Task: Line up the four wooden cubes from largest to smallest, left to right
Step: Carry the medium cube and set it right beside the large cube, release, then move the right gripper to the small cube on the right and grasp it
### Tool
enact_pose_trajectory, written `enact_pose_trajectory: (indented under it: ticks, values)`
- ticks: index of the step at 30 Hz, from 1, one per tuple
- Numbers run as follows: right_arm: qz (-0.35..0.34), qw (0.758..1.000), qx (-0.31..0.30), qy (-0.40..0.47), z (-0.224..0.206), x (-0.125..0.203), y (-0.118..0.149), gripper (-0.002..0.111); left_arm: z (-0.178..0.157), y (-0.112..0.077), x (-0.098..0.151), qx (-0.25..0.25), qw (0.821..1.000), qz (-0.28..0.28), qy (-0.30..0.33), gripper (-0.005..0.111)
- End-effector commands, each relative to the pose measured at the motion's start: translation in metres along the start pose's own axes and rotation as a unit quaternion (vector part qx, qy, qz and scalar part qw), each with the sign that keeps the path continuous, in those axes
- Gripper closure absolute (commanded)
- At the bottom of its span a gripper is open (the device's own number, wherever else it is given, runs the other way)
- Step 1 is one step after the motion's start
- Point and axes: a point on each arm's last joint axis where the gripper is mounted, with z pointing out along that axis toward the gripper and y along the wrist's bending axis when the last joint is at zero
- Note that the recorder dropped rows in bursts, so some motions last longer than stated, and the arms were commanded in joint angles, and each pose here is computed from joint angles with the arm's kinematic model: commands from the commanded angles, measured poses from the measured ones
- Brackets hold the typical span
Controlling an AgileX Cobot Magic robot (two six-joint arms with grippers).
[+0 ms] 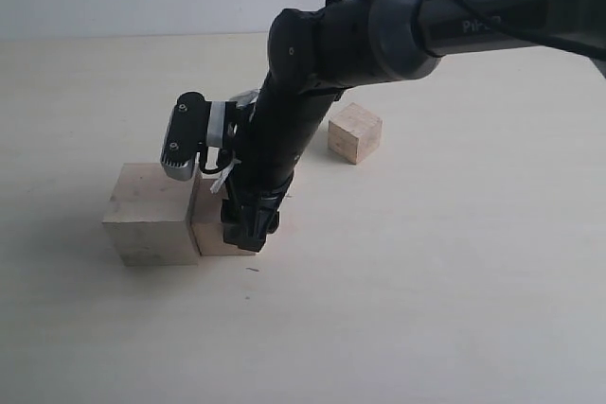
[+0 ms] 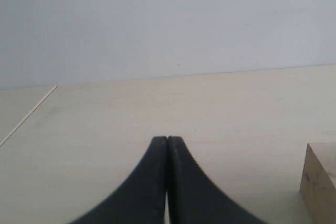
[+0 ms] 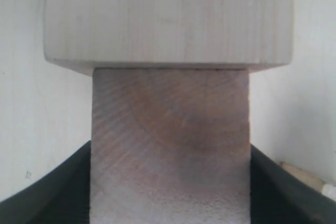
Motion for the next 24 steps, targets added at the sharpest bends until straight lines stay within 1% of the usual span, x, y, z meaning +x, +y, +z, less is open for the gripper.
enact_pose_trajectory:
  ticks: [1,3,5,7,10,12,14,16,17,19,21,24]
  values:
    - [-0.007,1.000,0.002,0.007,0.009,0.002,0.001,0.045,0.000,0.000,0.000,0.000,1.000,-0.003,-0.003,0.107]
    - [-0.007,1.000,0.013,-0.006,-0.005,-0.003,0.001,0.034,0.000,0.000,0.000,0.000,1.000,-0.003,-0.003,0.107]
    - [0.024,0.998,0.037,-0.032,-0.035,-0.013,0.002,0.028,0.000,0.000,0.000,0.000,1.000,-0.003,-0.003,0.107]
    - [0.049,0.994,0.074,-0.059,-0.071,-0.021,0.002,0.026,0.000,0.000,0.000,0.000,1.000,-0.003,-0.003,0.107]
    - [0.053,0.985,0.147,-0.075,-0.123,-0.024,0.004,0.026,0.000,0.000,0.000,0.000,1.000,-0.003,-0.003,0.107]
    - [0.060,0.975,0.202,-0.075,-0.155,-0.021,0.004,0.026,0.000,0.000,0.000,0.000,1.000,-0.003,-0.003,0.107]
    - [0.098,0.956,0.264,-0.078,-0.189,-0.011,-0.001,0.026,0.000,0.000,0.000,0.000,1.000,-0.003,-0.003,0.107]
    - [0.150,0.936,0.307,-0.084,-0.212,0.003,-0.009,0.026,0.000,0.000,0.000,0.000,1.000,-0.003,-0.003,0.107]
    - [0.186,0.925,0.321,-0.084,-0.221,0.012,-0.014,0.026,0.000,0.000,0.000,0.000,1.000,-0.003,-0.003,0.107]
    - [0.259,0.904,0.330,-0.082,-0.230,0.033,-0.026,0.026,0.000,0.000,0.000,0.000,1.000,-0.003,-0.003,0.107]
    - [0.307,0.891,0.329,-0.067,-0.229,0.050,-0.037,0.026,0.000,0.000,0.000,0.000,1.000,-0.003,-0.003,0.107]
    - [0.345,0.882,0.320,-0.032,-0.218,0.070,-0.050,0.026,0.000,0.000,0.000,0.000,1.000,-0.003,-0.003,0.107]
